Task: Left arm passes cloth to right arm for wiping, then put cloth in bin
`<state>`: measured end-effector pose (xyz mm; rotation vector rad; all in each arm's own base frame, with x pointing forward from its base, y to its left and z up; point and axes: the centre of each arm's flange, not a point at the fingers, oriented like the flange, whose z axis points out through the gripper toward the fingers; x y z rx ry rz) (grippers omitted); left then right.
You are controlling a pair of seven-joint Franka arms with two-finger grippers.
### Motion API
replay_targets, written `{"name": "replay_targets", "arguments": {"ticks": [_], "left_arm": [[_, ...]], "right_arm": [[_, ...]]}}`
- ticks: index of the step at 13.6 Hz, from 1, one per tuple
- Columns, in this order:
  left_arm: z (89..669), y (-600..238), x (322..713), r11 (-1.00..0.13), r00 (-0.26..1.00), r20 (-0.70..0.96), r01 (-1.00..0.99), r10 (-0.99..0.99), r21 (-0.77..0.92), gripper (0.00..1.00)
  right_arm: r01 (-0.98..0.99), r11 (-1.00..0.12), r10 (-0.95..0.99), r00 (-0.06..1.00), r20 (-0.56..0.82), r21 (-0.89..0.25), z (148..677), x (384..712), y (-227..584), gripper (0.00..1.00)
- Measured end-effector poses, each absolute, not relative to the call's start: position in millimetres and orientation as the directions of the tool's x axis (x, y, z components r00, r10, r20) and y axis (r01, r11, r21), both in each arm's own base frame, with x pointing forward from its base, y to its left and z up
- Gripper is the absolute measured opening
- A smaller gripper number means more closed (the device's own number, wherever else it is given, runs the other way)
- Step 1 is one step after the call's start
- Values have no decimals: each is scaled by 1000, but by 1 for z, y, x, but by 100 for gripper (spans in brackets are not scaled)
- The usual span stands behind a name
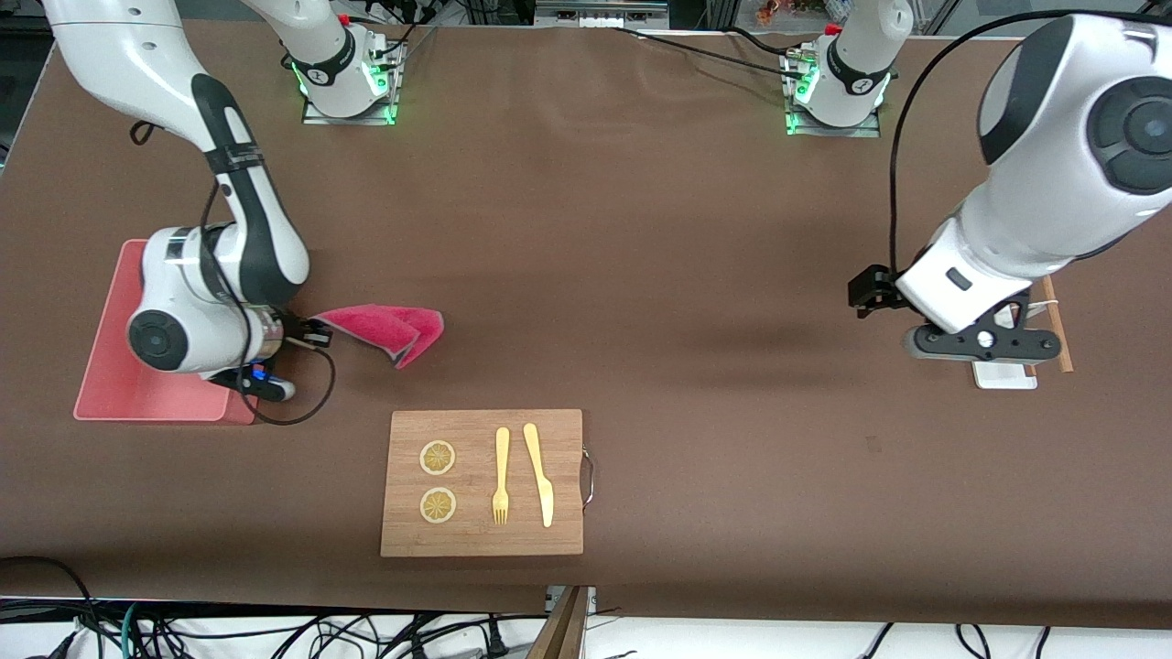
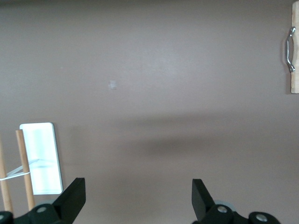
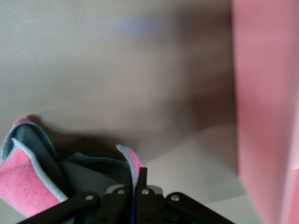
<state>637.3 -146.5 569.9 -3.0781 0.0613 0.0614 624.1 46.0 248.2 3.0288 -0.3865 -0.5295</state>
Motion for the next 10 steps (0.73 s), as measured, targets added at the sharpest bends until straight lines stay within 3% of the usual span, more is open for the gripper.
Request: {"name": "replay_targets", "arguments": {"ticks": [5,10], "left_arm": [[580,-133,620,-995,996,-37,-80,-78,-52,100],[581,-56,579,-998,998,13,-68,-68,-8,100]], "right_arm": [[-216,-971,-235,933,-273,101,268,637,77,2],[-406,-910,-414,880,-234,83,240,619,203,2]]}}
